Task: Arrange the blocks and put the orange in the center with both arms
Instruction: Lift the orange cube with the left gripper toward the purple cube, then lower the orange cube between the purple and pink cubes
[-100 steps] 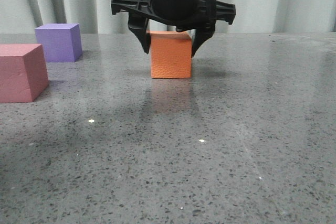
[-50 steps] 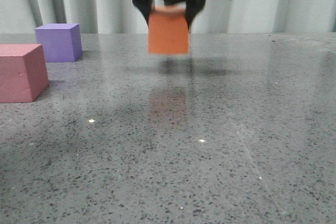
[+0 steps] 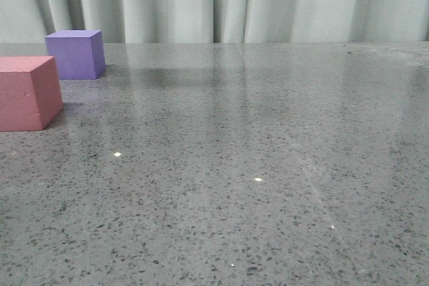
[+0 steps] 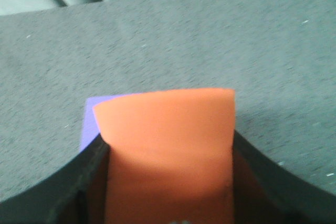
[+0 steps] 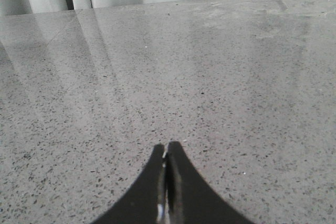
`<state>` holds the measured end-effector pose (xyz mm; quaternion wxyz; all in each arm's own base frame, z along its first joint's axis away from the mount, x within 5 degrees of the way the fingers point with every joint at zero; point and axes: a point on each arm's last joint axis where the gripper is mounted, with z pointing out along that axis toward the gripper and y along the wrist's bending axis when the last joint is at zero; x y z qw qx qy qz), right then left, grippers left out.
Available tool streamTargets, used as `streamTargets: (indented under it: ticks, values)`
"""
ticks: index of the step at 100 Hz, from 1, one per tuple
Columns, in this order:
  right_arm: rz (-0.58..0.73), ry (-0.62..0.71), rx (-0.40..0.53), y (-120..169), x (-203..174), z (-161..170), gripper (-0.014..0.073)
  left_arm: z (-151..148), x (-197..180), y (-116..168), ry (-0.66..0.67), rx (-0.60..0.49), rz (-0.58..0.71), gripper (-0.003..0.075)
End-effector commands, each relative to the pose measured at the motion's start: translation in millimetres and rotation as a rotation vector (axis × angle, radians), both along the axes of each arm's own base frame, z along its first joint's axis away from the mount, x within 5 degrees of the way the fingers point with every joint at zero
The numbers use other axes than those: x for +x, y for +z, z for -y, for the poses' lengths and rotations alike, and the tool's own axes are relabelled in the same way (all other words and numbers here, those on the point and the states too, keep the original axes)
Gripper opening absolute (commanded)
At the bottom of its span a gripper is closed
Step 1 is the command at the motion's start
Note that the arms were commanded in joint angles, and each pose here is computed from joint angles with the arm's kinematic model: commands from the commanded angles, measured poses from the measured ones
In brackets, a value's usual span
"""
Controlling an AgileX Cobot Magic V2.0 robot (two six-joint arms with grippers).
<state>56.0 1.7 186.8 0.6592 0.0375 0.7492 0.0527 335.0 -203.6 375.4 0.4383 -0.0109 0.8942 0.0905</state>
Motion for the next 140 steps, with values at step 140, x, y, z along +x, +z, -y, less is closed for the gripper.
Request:
streamTargets:
  ticks: [140]
  values:
    - [0.120, -0.007, -0.014, 13.5, -1.5, 0.5, -0.0067, -76.3, -5.6, -53.0, -0.065, -0.124, 0.005, -0.0019]
